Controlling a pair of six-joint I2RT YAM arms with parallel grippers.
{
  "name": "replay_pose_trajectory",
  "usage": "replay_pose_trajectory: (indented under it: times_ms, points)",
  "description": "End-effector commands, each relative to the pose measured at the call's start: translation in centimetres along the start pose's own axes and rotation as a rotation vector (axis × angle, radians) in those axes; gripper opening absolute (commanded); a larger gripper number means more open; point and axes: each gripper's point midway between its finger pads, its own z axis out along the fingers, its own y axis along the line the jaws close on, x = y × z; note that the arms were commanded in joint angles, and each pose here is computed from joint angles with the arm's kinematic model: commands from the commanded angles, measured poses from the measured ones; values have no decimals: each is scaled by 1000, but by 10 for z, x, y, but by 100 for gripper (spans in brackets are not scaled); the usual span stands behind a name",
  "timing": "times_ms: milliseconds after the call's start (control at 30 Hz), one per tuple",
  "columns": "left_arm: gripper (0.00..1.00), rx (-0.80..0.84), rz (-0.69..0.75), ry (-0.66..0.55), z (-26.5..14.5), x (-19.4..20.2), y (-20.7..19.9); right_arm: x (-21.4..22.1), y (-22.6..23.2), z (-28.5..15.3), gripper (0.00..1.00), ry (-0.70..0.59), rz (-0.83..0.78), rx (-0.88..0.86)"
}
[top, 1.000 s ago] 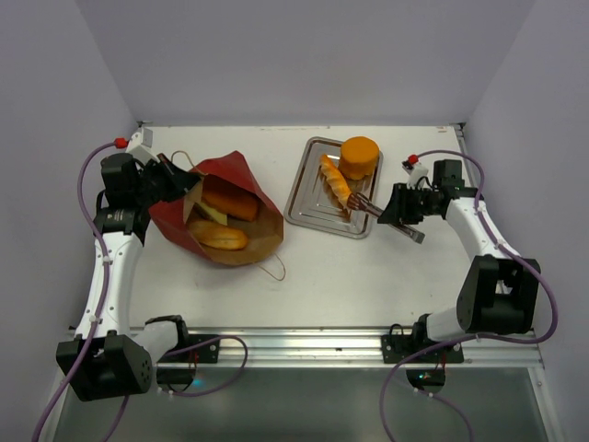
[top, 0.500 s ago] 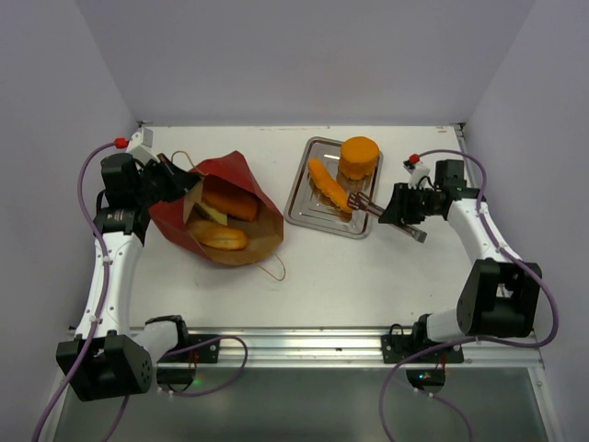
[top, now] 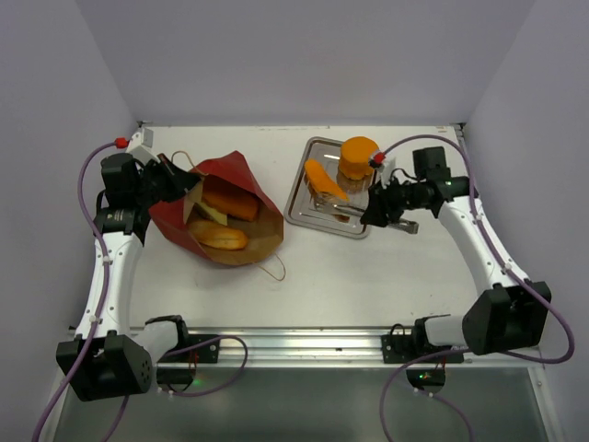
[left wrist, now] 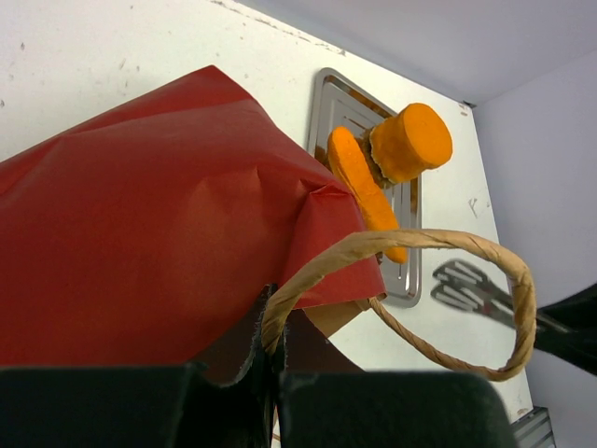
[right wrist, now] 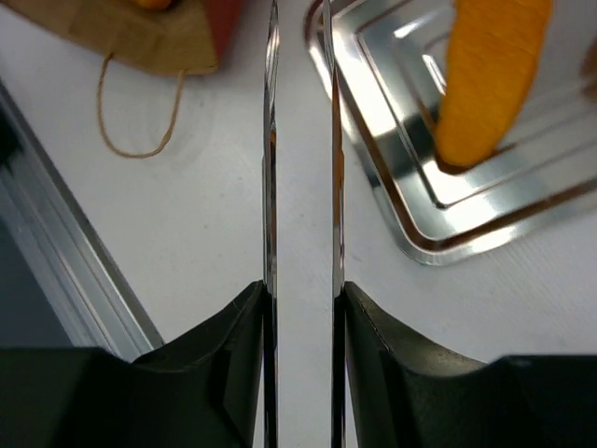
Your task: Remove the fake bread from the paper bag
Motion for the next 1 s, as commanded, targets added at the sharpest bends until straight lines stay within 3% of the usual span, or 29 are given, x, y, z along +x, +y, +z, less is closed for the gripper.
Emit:
replay_pose_trajectory:
  times_ms: [0,233,500,700,967]
  points:
    - [0,41,44,-17,-6,-8,-11,-17,67,-10,40,-7,-332,-155]
    - [0,38,53,0,-9,-5,-11,-25,145,-13,40,-26,-683,-274]
    - [0,48,56,11,-11,-1,-13,-32,190,45,40,58,-891,-151]
    - [0,43,49,17,-15,6,-11,-68,190,88,40,59,-878,20]
    - [0,45,40,24,-15,11,-10,-80,202,140,41,101,-848,39]
